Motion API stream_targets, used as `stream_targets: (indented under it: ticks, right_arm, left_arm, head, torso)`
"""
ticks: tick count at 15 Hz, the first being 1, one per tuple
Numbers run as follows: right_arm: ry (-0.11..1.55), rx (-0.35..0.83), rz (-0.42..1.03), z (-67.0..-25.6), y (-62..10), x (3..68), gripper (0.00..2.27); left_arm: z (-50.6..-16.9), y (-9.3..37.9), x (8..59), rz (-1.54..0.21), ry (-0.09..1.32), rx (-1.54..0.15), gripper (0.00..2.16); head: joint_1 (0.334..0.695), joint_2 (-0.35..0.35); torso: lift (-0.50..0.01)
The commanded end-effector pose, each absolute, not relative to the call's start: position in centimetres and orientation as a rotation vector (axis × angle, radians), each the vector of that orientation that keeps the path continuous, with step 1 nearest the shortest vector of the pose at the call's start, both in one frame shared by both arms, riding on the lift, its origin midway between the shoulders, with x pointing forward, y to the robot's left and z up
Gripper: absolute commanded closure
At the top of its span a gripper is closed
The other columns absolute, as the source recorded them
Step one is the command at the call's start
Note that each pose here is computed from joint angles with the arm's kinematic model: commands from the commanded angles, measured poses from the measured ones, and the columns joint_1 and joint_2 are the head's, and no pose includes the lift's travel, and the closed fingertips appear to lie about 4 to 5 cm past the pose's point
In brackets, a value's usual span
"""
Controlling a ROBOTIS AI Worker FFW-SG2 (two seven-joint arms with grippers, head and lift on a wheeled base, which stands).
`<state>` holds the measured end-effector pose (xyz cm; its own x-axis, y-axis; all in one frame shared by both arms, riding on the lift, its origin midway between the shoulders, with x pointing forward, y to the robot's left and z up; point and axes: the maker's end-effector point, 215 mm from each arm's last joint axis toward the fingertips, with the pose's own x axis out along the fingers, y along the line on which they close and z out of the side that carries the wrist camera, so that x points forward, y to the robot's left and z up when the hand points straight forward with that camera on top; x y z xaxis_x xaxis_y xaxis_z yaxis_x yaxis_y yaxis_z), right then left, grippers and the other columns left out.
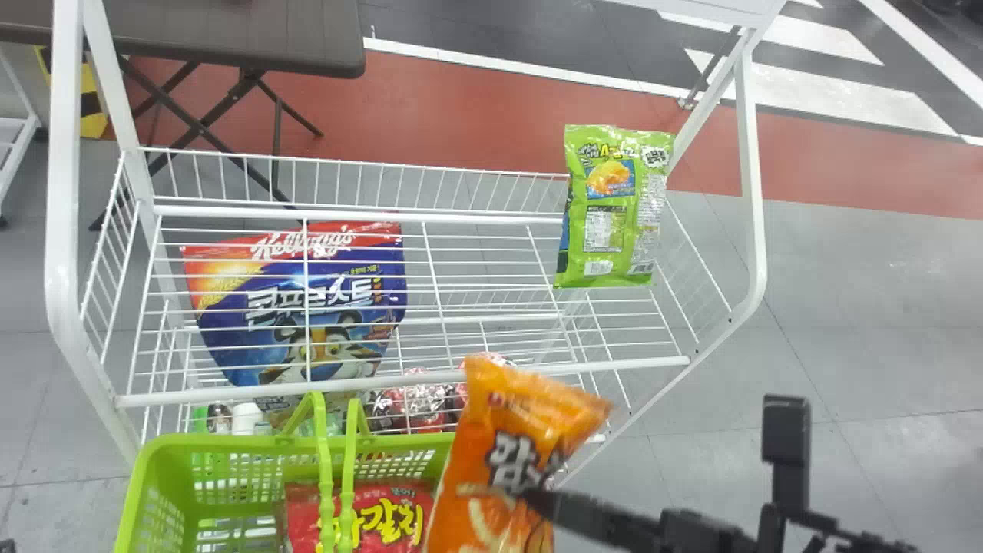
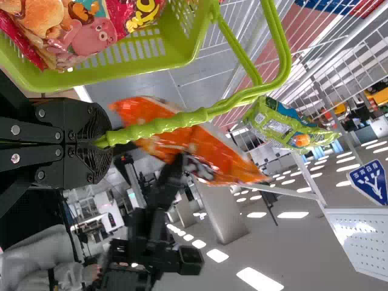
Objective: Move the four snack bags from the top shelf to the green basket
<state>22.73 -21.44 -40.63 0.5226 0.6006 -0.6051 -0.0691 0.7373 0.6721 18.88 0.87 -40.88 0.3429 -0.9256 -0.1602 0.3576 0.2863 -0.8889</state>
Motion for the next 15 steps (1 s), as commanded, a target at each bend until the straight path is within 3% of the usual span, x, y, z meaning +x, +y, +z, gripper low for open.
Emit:
stream_targets:
  ticks: [1,5,9,15]
  right_arm:
    - [1.015,0.738,0.468,-42.1,-19.8,20.8,2.13]
    - [1.049,0.816,0.526,-43.4,-17.1,20.9,2.13]
    - [1.057,0.826,0.572,-44.6,-14.5,24.1,2.12]
    - [1.146,0.782,0.682,-45.4,-8.4,21.6,2.12]
  left_arm:
    - [-40.8,0.4,18.7,-0.997,0.795,-0.875,1.16]
    - [-40.7,0.1,18.5,-1.003,0.798,-0.871,1.16]
    - [-40.6,-0.3,18.2,-1.011,0.801,-0.865,1.16]
    - [-40.7,-0.2,18.4,-1.008,0.801,-0.862,1.16]
  head:
    - [0.695,-0.35]
    - [0.695,-0.35]
    - [0.695,-0.35]
    - [0.695,-0.328]
  torso:
    - [0.0]
    - [0.0]
    - [0.0]
    - [0.0]
